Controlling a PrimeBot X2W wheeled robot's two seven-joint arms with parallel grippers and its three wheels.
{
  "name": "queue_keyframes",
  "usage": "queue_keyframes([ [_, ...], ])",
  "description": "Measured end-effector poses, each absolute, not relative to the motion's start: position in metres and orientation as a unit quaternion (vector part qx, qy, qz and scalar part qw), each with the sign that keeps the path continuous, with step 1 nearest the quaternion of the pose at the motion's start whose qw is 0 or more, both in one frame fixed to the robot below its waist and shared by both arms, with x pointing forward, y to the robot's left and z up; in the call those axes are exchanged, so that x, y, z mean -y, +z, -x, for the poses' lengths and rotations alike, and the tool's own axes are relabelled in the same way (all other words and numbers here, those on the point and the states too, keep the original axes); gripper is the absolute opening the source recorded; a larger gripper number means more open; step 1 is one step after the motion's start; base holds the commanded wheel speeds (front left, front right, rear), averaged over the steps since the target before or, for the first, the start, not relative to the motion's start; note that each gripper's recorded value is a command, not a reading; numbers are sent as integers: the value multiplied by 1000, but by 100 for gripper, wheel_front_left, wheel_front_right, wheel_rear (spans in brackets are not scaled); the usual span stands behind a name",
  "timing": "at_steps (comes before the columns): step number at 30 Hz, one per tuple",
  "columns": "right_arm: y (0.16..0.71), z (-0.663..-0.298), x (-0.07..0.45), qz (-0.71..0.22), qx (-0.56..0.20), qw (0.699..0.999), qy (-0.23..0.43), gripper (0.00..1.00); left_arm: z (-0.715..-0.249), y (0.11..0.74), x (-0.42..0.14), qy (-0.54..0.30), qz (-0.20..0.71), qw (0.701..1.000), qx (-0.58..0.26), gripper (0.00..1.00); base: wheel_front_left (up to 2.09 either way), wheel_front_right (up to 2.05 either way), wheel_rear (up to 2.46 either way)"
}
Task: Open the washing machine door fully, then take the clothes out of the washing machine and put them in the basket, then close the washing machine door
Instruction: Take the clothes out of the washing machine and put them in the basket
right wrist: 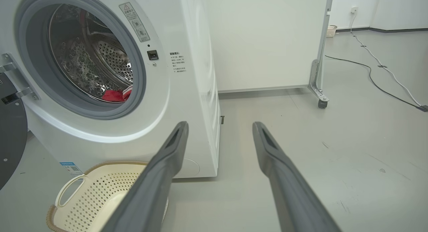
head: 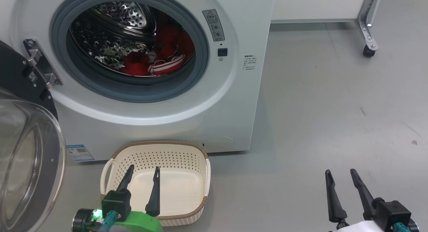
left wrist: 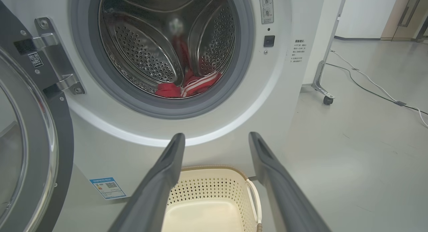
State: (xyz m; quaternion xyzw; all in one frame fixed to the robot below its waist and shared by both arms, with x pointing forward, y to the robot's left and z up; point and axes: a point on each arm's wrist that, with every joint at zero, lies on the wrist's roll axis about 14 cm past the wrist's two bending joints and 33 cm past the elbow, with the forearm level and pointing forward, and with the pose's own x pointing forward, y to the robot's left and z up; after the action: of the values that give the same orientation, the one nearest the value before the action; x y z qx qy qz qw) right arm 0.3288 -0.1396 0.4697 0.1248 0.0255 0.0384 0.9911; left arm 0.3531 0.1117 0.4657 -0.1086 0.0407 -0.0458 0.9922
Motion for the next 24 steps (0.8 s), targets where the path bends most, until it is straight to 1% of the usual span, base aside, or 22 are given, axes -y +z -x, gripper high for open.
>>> queue_keyframes([
  [9, 470, -329, 139, -125, -25, 991, 40, 100, -353, 466, -112, -45, 108, 992, -39, 100, 27, -27, 0],
  [24, 468, -329, 139, -125, -28, 991, 39, 100, -353, 464, -109, -49, 109, 992, -43, 100, 1, -1, 0],
])
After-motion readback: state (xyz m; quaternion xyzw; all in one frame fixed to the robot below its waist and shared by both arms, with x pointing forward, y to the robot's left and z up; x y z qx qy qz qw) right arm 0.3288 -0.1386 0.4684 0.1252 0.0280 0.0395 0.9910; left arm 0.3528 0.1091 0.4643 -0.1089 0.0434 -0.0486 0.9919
